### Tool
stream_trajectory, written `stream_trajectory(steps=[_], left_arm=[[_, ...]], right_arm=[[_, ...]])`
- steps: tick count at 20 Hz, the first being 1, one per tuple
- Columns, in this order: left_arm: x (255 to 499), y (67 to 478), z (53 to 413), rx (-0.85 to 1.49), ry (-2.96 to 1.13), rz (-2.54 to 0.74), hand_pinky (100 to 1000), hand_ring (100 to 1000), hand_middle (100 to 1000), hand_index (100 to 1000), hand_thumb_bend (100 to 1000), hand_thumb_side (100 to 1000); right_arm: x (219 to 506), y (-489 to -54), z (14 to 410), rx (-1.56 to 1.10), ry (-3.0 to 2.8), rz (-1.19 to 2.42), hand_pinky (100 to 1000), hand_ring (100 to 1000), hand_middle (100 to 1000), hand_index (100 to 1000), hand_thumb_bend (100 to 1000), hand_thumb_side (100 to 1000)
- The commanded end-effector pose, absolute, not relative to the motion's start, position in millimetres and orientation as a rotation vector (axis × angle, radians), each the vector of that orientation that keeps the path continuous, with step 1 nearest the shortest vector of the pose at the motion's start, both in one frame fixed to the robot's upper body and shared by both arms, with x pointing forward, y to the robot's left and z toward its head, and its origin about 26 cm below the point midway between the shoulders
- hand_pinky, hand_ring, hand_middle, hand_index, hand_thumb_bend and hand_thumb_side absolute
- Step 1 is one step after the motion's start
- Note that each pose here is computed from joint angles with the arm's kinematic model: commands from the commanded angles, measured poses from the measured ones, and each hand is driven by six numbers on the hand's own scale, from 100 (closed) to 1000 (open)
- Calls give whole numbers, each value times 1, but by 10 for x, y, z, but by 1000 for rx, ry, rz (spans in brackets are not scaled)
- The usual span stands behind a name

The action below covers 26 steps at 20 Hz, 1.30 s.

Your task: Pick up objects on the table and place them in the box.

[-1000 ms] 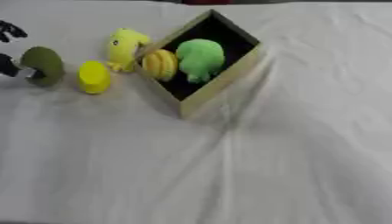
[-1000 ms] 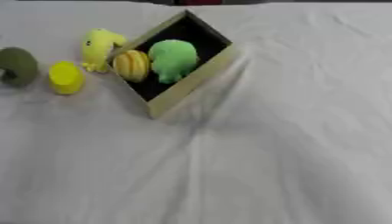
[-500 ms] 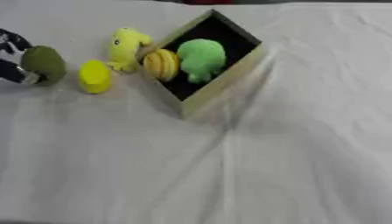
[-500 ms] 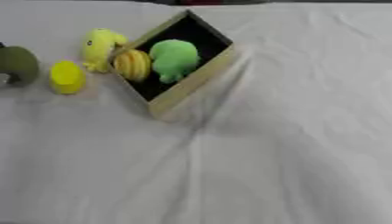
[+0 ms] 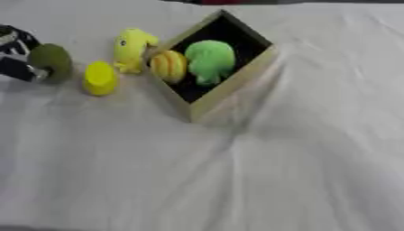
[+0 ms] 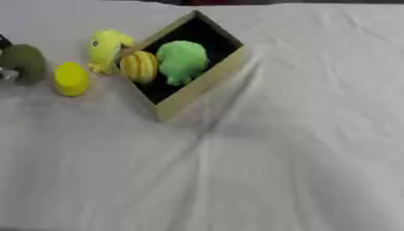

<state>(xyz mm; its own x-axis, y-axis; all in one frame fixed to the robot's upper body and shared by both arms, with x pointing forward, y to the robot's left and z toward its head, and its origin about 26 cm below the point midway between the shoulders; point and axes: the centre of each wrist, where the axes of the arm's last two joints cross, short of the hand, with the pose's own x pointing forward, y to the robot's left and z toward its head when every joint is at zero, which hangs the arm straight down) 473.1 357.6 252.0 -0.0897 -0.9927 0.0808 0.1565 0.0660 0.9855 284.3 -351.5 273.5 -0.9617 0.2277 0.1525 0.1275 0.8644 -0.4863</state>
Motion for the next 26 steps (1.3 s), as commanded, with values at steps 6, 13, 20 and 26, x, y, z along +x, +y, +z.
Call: stream_trajectory(steps=[6, 13, 20, 26], left_arm=[[4647, 3540, 2872, 1025, -1241, -1329, 751, 705, 708, 772, 115, 100], [4558, 3362, 3118, 1094, -1331, -1349, 731, 661, 661, 737, 100, 100], [4391, 2950, 3541, 1198, -1518, -1400, 741, 665, 648, 728, 100, 100], [4260, 2364, 3799, 1200, -1677, -1523, 745, 665, 653, 732, 100, 100]], right_arm=[[2804, -3522, 2808, -300, -2845, 738, 912, 916, 679, 782, 100, 489], [2800, -3529, 2806, -303, -2845, 737, 912, 915, 676, 783, 100, 490], [2799, -3530, 2810, -303, -2844, 743, 911, 915, 677, 783, 100, 486], [2806, -3510, 2845, -286, -2855, 752, 909, 914, 680, 785, 100, 481]])
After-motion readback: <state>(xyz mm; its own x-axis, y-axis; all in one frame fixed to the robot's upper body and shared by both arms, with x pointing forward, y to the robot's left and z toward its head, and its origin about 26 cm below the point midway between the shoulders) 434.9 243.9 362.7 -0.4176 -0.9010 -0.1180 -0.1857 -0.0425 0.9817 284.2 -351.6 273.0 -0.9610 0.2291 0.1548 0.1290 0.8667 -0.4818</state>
